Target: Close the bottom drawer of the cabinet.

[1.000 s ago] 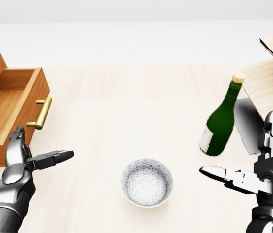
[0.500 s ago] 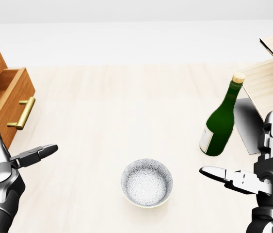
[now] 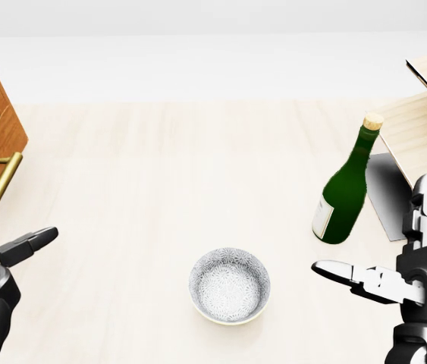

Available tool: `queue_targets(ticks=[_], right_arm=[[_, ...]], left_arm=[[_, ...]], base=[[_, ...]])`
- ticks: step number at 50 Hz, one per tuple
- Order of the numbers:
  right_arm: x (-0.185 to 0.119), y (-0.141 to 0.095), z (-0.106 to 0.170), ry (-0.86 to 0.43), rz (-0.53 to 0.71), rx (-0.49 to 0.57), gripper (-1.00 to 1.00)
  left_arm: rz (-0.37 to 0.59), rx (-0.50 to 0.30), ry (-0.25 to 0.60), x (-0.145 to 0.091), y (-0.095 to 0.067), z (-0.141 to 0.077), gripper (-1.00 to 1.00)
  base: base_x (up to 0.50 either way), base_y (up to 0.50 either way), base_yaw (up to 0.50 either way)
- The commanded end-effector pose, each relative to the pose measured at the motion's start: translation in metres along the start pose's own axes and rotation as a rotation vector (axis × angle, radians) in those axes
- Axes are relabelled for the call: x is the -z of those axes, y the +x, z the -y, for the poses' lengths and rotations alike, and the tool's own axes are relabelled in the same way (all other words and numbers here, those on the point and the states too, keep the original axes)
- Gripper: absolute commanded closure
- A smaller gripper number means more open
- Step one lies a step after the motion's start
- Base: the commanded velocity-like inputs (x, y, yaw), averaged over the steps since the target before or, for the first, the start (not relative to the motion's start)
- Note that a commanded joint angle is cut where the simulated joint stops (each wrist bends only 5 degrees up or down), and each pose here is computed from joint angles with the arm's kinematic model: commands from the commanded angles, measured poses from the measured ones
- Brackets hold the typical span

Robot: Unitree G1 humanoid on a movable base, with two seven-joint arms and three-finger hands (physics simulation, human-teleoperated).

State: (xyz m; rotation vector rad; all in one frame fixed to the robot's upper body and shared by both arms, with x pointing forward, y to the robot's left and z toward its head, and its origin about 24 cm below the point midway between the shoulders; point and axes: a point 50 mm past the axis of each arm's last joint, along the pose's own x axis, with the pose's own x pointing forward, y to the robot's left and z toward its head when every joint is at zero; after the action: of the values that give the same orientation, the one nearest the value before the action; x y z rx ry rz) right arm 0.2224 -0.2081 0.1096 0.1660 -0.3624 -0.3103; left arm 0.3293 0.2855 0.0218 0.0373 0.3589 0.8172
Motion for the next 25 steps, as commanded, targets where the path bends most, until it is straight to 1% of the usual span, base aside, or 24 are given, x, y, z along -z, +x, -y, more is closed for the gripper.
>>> queue_targets(ticks=[1, 4, 7, 13, 25], right_arm=[[0.0, 0.0, 0.0, 0.0, -0.001, 0.0, -1.0], [-0.001, 0.0, 0.0, 0.001, 0.003, -0.001, -1.0], [0.0, 0.0, 0.0, 0.0, 0.001, -0.001, -1.0], [0.001, 0.001, -0.001, 0.0, -0.004, -0.002, -1.0], [0.0, 0.001, -0.001, 0.001, 0.001, -0.004, -1.0]], left_arm=[[-0.01, -0.052, -0.014, -0.003, 0.008, -0.016, -1.0], [-0.007, -0.065, -0.026, -0.006, 0.01, -0.02, -1.0], [-0.021, -0.081, -0.062, -0.007, 0.012, -0.025, -1.0], [-0.007, -0.098, -0.099, -0.014, 0.015, -0.032, -1.0], [-0.009, -0.093, -0.098, -0.013, 0.015, -0.03, -1.0]], base=[[0.0, 0.0, 0.0], [0.0, 0.0, 0.0], [0.0, 0.0, 0.0], [0.0, 0.0, 0.0], [0.0, 0.0, 0.0]])
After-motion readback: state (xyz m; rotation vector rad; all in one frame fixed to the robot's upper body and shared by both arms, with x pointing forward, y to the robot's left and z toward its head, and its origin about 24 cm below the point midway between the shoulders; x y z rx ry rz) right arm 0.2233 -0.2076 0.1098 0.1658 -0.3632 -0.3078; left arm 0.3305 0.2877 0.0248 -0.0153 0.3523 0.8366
